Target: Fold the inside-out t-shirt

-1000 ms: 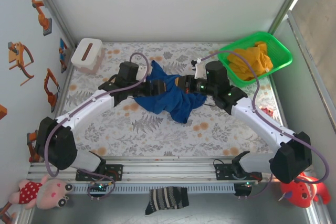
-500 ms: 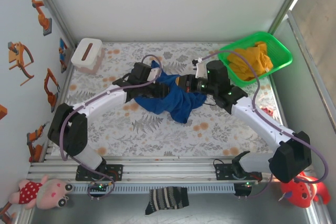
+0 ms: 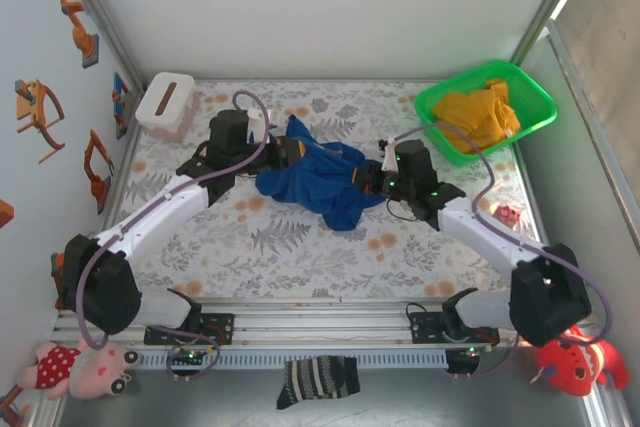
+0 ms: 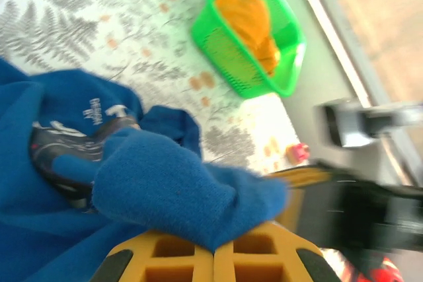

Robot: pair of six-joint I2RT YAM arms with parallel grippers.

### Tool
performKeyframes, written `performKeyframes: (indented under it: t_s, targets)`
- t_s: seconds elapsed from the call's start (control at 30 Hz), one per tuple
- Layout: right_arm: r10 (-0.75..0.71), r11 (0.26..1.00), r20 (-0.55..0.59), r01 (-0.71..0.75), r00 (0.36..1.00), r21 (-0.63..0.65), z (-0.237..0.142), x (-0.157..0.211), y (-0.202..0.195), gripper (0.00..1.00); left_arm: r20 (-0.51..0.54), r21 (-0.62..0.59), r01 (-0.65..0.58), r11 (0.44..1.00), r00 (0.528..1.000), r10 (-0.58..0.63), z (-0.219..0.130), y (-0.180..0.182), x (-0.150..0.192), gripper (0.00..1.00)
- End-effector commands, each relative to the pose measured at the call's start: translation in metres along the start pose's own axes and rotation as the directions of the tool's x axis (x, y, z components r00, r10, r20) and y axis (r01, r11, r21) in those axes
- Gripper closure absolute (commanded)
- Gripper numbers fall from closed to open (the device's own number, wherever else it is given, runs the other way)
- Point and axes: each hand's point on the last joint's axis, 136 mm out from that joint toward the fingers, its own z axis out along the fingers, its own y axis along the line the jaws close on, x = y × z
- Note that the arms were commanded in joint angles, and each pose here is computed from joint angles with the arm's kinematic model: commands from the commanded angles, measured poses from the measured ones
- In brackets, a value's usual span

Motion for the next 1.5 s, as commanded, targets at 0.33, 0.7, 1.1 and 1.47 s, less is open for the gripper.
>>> performKeyframes:
  t_s: [0.33,0.7,1.1,1.47]
  targets:
    - [-0.114,0.991,0.023,0.112,0.993,0.076,-0.030,-0.009,0.016,0.56,0.020,0.209,0.007,0.978,1.000,-0.011,-0.001,-0.031,-0.011,1.00]
    - [-0.279,0.953,0.058,0.283,0.959,-0.110,-0.046,-0.019,0.113,0.60,0.003,0.201,0.027,0.979,1.000,-0.028,0.002,-0.026,-0.009,1.00]
    - [-0.283,0.942,0.043,0.286,0.958,-0.175,-0.009,-0.030,0.139,0.62,0.001,0.194,0.030,0.981,1.000,-0.031,0.000,-0.025,-0.009,1.00]
    - [-0.282,0.938,0.053,0.287,0.958,-0.195,-0.011,-0.038,0.151,1.00,-0.030,0.163,0.052,0.985,0.998,-0.048,0.008,-0.013,-0.001,1.00]
